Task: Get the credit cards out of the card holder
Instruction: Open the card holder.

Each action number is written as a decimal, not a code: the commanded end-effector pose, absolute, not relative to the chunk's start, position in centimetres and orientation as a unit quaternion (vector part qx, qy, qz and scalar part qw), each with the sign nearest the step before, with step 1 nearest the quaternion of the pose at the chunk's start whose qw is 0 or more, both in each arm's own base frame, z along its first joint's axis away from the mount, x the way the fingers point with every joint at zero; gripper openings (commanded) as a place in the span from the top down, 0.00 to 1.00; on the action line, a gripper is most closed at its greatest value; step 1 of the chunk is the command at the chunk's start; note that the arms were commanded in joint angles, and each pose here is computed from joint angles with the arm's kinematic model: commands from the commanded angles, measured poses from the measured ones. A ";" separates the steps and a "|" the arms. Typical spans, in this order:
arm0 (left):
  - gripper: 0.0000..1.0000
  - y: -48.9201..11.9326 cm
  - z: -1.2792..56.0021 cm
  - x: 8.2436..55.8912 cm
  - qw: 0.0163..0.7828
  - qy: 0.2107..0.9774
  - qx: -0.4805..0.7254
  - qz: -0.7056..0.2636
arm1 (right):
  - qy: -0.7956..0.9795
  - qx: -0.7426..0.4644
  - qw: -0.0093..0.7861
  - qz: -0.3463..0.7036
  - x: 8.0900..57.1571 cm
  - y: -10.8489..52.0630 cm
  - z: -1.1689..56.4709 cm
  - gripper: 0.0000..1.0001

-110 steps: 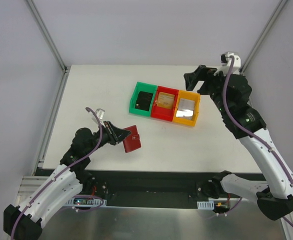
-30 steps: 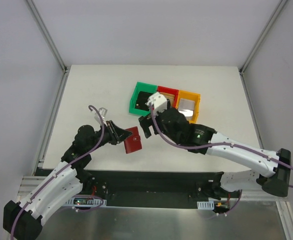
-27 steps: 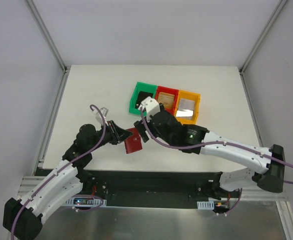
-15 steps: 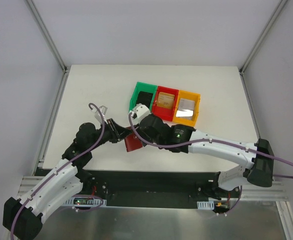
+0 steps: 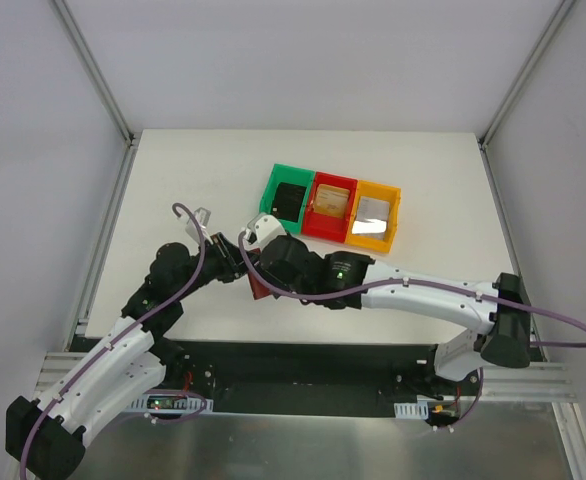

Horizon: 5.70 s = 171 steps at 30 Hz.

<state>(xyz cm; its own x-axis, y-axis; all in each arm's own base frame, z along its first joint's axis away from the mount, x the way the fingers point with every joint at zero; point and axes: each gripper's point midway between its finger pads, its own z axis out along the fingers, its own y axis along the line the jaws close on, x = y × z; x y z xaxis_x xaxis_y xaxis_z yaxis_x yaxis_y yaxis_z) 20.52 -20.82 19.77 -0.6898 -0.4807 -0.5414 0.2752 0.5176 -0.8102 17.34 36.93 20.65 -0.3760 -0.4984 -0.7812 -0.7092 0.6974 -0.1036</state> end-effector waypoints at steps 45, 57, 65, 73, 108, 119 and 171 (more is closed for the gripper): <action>1.00 -20.7 24.0 20.5 0.402 0.750 -0.088 -0.518 | 0.842 -0.337 0.420 0.027 19.3 36.3 19.9 1.00; 1.00 -20.5 23.4 20.6 0.408 0.752 -0.088 -0.510 | 0.849 -0.323 0.413 0.064 18.9 34.9 20.3 1.00; 1.00 -20.4 22.7 20.5 0.403 0.756 -0.091 -0.507 | 0.851 -0.313 0.413 0.085 19.2 34.4 20.6 1.00; 1.00 -20.3 22.9 20.4 0.413 0.752 -0.083 -0.507 | 0.850 -0.305 0.414 0.116 19.1 34.3 21.1 1.00; 1.00 -23.7 29.8 14.1 0.440 0.587 0.155 -0.662 | 0.711 -0.264 0.478 0.444 14.6 30.2 30.5 0.25; 1.00 -24.3 31.6 12.5 0.406 0.557 0.195 -0.698 | 0.741 -0.273 0.446 0.422 15.3 30.3 26.9 0.43; 1.00 -24.0 35.3 10.7 0.407 0.497 0.230 -0.731 | 0.641 -0.259 0.411 0.595 12.1 30.3 32.5 0.48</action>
